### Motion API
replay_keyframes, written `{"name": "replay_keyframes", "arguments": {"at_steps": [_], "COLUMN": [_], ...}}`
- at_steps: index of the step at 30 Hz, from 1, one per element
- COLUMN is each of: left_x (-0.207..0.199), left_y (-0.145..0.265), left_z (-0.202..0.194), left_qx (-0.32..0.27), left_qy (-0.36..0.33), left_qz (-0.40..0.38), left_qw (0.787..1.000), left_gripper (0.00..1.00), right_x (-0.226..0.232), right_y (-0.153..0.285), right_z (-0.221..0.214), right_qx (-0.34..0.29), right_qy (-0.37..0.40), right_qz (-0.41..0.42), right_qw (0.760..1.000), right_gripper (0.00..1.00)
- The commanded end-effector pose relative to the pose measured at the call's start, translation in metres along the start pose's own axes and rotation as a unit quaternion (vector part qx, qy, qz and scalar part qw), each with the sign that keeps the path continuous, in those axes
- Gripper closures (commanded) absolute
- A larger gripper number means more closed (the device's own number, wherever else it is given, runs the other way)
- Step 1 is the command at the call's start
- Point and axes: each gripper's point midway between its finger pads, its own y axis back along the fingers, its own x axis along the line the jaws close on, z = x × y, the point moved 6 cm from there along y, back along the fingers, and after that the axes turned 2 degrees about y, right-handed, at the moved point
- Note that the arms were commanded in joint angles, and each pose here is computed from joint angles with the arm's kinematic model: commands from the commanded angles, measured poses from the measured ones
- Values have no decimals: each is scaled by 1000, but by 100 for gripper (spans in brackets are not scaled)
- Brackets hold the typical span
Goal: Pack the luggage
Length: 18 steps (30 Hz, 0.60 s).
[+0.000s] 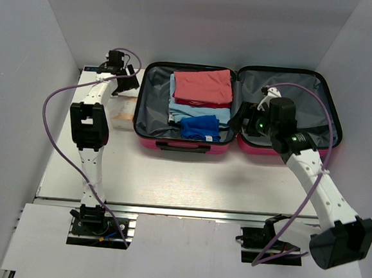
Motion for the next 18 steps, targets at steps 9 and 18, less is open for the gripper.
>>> {"name": "replay_keyframes", "arguments": {"at_steps": [9,18], "left_x": [38,81], "left_y": [38,134], "left_z": [-89,-199], "left_qx": [101,137], "left_qy": [20,121], "left_qz": [95,99], "left_qw": [990,978], "left_gripper": [2,7], "right_x": [-1,1], "right_y": [32,34], "right_z": [-18,-36], "right_qx": [-8,12], "right_qy": [-12,-9], "right_qz": [-8,20], "right_qw": [1000,1000], "right_gripper": [11,11]}}
